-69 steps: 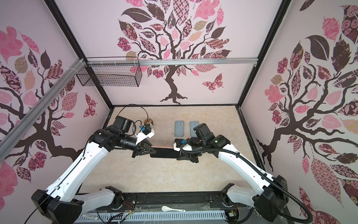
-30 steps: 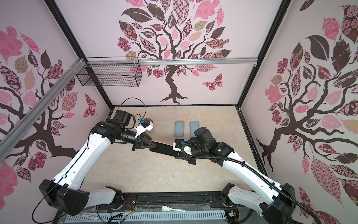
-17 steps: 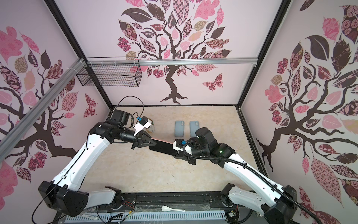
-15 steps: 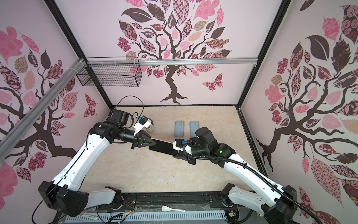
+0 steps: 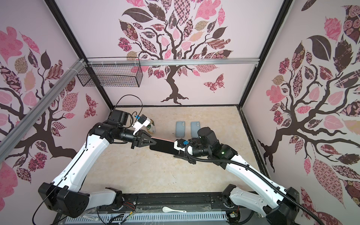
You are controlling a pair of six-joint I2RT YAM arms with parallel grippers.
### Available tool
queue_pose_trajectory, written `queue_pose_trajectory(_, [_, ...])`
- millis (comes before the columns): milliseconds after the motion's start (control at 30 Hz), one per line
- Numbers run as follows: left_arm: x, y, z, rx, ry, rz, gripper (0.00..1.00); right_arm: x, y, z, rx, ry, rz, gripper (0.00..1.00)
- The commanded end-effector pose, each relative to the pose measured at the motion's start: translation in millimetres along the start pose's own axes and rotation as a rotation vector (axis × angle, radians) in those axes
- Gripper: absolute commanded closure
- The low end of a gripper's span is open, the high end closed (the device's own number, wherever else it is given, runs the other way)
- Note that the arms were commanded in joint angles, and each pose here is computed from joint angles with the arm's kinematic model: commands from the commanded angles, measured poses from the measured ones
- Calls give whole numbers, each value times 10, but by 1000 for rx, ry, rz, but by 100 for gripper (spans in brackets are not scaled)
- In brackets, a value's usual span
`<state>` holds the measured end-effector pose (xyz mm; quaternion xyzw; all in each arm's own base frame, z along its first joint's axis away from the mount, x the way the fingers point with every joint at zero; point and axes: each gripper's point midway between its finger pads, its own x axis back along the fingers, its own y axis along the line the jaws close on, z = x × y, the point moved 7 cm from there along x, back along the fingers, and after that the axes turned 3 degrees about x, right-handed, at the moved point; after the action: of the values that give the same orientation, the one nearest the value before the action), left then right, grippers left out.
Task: Take the phone out of the phone case
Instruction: Remove the phone case from the phone.
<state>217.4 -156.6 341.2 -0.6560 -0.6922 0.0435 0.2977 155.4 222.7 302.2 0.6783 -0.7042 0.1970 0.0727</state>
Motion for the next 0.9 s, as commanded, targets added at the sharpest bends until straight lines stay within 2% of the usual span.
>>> queue_pose_trajectory(0, [59,427,-18,-55,27,-241,100,117,331,-552,208,-236,-212,68])
queue_pose_trajectory(167, [91,374,-13,-85,18,-253,100,126,339,-508,194,-204,-199,66])
queue_pose_trajectory(633, [126,325,0,-106,9,-267,100,168,332,-454,180,-156,-143,68])
queue_pose_trajectory(867, [137,314,7,-109,2,-263,100,236,307,-457,150,-183,-83,69])
